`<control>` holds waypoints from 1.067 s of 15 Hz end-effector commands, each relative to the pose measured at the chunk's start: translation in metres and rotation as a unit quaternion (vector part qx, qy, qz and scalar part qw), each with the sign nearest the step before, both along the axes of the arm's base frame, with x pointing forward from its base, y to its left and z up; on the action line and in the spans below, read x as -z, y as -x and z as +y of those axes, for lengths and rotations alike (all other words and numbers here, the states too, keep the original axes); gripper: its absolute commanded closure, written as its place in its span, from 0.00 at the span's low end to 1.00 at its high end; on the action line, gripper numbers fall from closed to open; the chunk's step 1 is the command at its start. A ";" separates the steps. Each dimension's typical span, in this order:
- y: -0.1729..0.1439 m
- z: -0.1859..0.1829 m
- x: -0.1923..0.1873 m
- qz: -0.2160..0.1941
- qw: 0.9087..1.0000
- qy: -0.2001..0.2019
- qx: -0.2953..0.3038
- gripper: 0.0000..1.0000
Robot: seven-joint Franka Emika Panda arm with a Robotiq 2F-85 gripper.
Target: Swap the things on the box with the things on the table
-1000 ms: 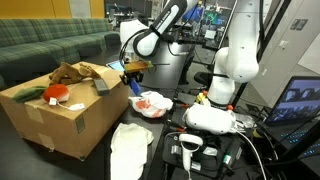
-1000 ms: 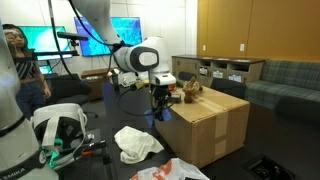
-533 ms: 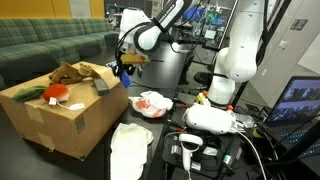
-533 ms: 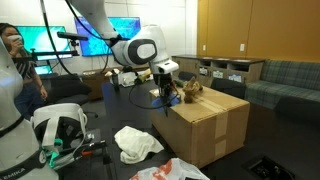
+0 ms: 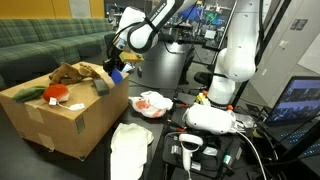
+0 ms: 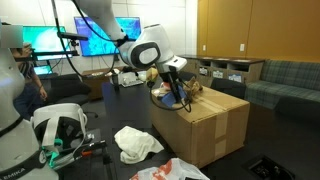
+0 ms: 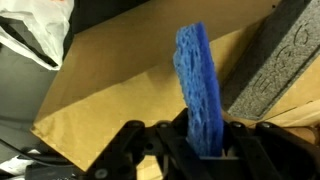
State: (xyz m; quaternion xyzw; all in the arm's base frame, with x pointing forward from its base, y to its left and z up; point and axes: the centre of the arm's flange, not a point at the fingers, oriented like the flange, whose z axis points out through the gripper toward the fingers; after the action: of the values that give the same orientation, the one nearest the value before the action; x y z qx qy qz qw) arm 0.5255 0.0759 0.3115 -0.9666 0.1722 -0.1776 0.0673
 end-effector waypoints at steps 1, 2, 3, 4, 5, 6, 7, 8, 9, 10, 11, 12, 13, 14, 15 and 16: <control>-0.038 0.009 -0.001 -0.004 0.999 -0.007 -0.038 0.96; -0.045 0.011 0.000 -0.003 0.999 -0.007 -0.038 0.96; -0.053 0.010 0.001 0.001 0.999 -0.007 -0.038 0.96; -0.060 0.010 0.004 0.005 0.999 -0.007 -0.036 0.96; -0.067 0.009 0.007 0.011 0.999 -0.007 -0.031 0.96; -0.073 0.006 0.008 0.016 1.000 -0.007 -0.026 0.96; -0.078 0.003 0.011 0.022 0.999 -0.006 -0.023 0.96; -0.080 -0.001 0.012 0.027 0.999 -0.007 -0.019 0.96; -0.082 -0.005 0.012 0.034 0.999 -0.006 -0.018 0.68; -0.083 -0.007 0.013 0.040 0.999 -0.004 -0.016 0.59; -0.082 -0.011 0.013 0.049 0.999 0.000 -0.016 0.52; -0.080 -0.013 0.011 0.065 0.998 0.005 -0.019 0.45; -0.078 -0.014 0.009 0.077 0.997 0.010 -0.023 0.38; -0.076 -0.016 0.006 0.088 0.996 0.014 -0.026 0.29; -0.073 -0.016 0.002 0.099 0.995 0.020 -0.024 0.23; -0.071 -0.015 -0.002 0.106 0.994 0.025 -0.026 0.14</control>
State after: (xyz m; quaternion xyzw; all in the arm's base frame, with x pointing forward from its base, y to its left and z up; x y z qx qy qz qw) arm 0.5948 0.0587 0.2956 -0.9817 0.1599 -0.0923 0.0467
